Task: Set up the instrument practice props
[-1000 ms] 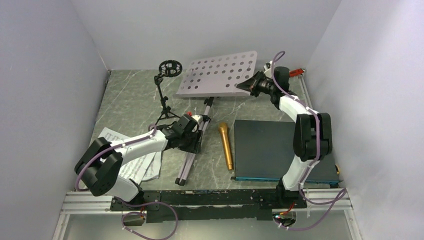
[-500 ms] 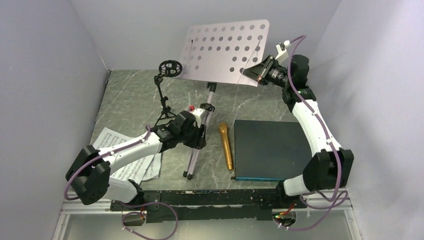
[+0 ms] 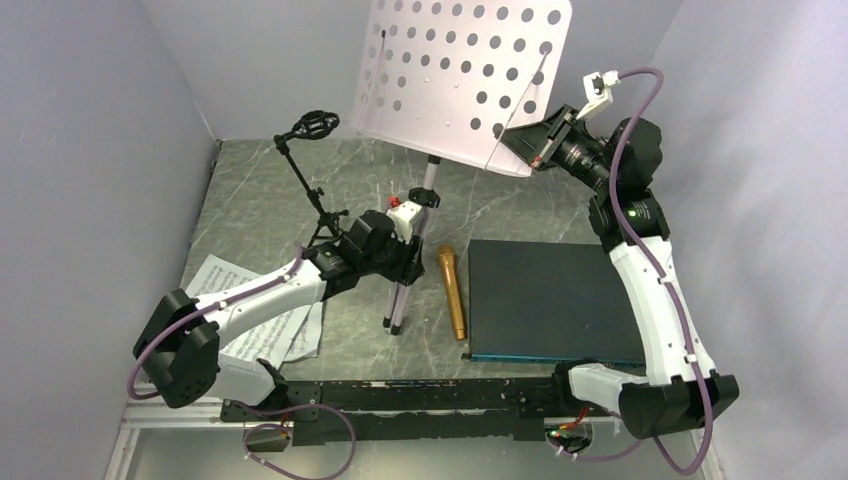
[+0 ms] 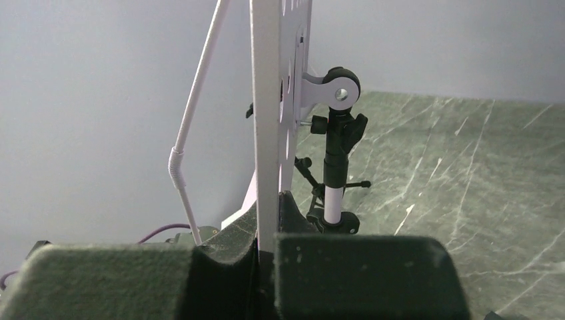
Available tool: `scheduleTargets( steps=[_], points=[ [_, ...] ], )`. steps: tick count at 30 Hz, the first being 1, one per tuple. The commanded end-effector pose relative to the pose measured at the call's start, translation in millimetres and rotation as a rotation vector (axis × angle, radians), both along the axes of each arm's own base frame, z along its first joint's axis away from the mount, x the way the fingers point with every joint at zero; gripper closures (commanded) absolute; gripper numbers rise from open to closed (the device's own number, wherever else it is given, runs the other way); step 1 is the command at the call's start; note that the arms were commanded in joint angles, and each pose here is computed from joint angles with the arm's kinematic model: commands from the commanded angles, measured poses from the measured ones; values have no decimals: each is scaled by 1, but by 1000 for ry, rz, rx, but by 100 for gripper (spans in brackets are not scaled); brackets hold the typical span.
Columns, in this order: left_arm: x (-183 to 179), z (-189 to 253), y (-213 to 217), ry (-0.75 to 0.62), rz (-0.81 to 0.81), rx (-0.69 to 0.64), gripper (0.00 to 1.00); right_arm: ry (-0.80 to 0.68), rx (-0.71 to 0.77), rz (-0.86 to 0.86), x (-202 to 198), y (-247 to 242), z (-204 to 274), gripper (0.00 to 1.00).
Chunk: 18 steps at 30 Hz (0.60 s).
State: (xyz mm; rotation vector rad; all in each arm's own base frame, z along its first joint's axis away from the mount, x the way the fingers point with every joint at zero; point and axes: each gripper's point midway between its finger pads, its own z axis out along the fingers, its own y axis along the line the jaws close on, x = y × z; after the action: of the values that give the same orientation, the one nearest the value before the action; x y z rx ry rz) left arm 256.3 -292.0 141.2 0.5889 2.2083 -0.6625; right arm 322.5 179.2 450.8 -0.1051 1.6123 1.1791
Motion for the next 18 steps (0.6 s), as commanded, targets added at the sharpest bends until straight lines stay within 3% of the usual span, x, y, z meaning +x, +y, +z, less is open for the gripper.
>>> scheduleTargets(
  steps=[1, 18],
  points=[
    [44, 64, -26, -172, 46, -153, 97, -431, 39, 81, -82, 2, 117, 100],
    [50, 48, -32, -157, 42, -127, 97, -435, 29, 52, -82, -1, 105, 100]
  ],
)
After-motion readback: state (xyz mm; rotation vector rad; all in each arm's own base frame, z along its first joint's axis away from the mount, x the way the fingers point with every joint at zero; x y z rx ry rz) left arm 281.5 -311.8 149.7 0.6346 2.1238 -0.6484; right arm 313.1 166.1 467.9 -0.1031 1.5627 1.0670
